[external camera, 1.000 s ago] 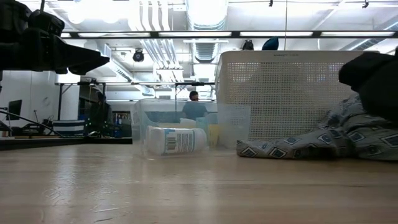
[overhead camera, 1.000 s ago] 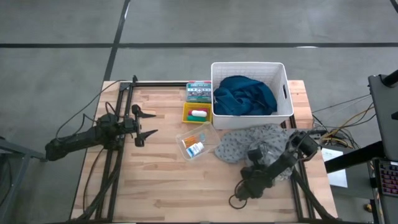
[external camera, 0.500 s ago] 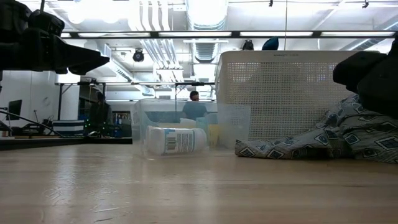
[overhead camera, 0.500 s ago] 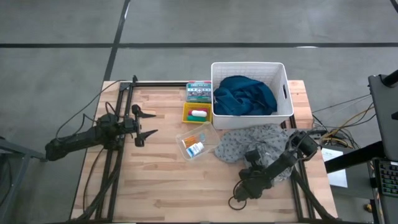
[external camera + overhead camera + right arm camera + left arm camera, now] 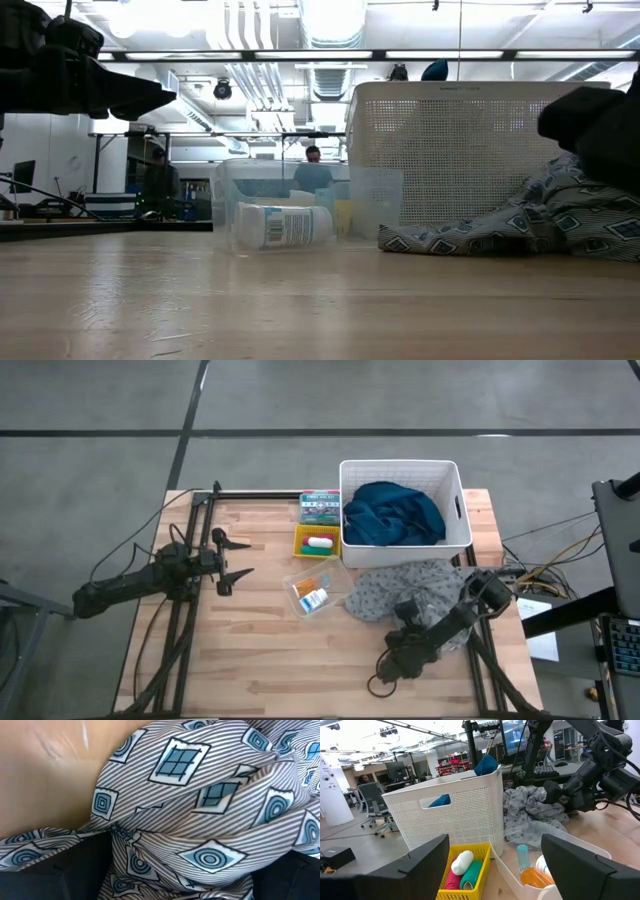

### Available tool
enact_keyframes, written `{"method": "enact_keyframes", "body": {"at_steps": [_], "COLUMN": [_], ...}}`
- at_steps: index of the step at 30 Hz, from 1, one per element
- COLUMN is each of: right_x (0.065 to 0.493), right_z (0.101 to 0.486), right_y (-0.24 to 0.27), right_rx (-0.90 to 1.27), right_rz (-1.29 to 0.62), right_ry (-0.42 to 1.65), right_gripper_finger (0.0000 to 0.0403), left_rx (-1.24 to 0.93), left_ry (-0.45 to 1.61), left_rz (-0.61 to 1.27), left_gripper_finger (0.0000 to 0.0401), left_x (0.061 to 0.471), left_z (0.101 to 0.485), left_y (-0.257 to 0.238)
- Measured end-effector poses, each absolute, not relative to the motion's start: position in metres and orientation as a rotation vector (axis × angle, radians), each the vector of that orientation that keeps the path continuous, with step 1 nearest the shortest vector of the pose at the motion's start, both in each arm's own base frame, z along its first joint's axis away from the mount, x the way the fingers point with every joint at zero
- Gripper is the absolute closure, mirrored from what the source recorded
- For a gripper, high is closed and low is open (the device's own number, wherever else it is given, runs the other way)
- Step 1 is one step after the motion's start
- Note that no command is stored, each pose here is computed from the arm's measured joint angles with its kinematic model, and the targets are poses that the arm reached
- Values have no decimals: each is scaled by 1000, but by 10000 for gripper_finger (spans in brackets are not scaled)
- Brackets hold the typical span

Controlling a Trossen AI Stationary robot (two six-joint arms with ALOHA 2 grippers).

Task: Pick & Place Medicine items
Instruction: Put the gray patient gown into the white bin

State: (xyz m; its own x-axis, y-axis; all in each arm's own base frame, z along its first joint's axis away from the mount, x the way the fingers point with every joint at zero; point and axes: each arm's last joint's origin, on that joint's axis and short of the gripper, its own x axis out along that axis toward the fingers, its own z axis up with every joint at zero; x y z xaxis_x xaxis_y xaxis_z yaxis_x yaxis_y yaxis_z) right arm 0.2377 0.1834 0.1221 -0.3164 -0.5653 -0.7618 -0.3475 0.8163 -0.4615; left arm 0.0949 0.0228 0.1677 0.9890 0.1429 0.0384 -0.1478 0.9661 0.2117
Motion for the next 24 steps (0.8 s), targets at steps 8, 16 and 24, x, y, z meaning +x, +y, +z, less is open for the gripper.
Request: {"method": "enact_keyframes", "body": {"at_steps": [8, 16, 24], "right_x": [233, 232, 232], "right_z": [118, 118, 118], "right_y": [180, 179, 179], "right_rx": [-698, -698, -685], "right_rz": [-267, -267, -292], "right_ry": [1961, 1967, 1966], "right_gripper_finger": [57, 158, 247], "left_rx": [216, 216, 216], "left_ry": [-23, -23, -23], "left_rz": [147, 147, 147], "left_gripper_finger": [81, 81, 81], "left_x": [95, 95, 95], "left_z": [168, 168, 168], "left_y": [23, 23, 23]}}
